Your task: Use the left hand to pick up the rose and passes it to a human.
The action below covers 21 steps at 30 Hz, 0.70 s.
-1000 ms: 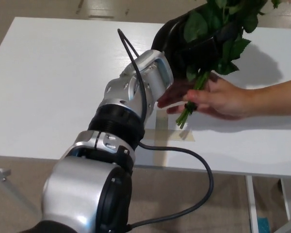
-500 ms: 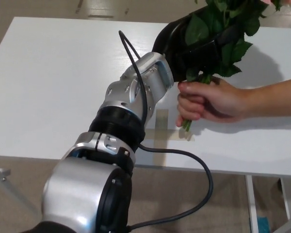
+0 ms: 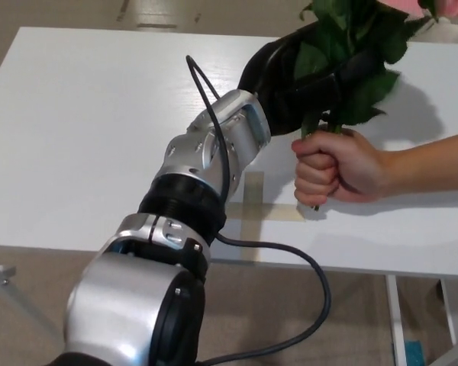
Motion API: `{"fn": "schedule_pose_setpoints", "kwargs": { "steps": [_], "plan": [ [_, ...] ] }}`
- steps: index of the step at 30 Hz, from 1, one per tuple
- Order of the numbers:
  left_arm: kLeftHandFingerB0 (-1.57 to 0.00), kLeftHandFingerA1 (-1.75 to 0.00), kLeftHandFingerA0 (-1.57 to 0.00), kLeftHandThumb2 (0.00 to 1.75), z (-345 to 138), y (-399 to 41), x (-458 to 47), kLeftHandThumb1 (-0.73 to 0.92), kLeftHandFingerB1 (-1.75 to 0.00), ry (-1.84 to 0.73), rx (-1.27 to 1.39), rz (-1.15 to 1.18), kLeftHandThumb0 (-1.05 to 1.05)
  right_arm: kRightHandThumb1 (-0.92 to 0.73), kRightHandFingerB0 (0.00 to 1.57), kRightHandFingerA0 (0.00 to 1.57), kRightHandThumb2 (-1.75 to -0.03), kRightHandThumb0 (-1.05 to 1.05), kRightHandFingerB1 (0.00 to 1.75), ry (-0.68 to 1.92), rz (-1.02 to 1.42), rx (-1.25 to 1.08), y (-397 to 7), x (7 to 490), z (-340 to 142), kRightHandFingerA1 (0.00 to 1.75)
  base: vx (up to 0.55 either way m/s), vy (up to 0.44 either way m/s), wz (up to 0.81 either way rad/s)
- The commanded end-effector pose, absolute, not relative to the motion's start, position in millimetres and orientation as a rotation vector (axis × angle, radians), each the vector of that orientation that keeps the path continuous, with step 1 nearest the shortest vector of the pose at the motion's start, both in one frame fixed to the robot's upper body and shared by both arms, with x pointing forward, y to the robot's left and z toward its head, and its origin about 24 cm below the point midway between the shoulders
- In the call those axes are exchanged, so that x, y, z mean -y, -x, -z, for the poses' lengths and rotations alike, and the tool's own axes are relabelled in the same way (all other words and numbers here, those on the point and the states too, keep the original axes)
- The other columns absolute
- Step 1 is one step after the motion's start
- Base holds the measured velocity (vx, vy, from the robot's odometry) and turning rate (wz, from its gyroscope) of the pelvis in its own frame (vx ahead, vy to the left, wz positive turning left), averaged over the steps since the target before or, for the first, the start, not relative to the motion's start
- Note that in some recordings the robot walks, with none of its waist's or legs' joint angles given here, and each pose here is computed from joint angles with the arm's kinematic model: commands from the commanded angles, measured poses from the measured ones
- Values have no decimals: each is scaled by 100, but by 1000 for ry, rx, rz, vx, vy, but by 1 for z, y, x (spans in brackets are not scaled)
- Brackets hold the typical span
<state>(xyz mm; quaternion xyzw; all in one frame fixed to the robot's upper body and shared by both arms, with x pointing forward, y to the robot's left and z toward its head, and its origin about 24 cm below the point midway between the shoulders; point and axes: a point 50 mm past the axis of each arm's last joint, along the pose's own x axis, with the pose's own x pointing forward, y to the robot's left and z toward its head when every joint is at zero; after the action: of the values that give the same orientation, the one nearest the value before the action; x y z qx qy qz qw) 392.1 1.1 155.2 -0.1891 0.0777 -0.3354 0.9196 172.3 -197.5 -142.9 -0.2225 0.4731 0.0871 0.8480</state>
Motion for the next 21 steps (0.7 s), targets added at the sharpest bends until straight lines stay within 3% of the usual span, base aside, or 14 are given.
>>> {"fn": "schedule_pose_setpoints", "kwargs": {
  "steps": [1,12,21],
  "plan": [
    [0,0,0,54,-145,-383,7,44,0,261,-240,871,-71,-65,60,74,-59,-38,43,475,-189,-1014,-166,197,146,48,0,0,0],
    [0,0,0,56,-145,-389,-21,49,0,24,-225,903,-77,-65,60,74,-59,-38,43,475,-186,-1016,-166,198,146,48,0,0,0],
    [0,0,0,57,-165,-403,-80,53,0,-140,-223,895,-76,-65,59,74,-59,-38,43,469,-168,-1037,-159,204,147,49,0,0,0]
  ]
}}
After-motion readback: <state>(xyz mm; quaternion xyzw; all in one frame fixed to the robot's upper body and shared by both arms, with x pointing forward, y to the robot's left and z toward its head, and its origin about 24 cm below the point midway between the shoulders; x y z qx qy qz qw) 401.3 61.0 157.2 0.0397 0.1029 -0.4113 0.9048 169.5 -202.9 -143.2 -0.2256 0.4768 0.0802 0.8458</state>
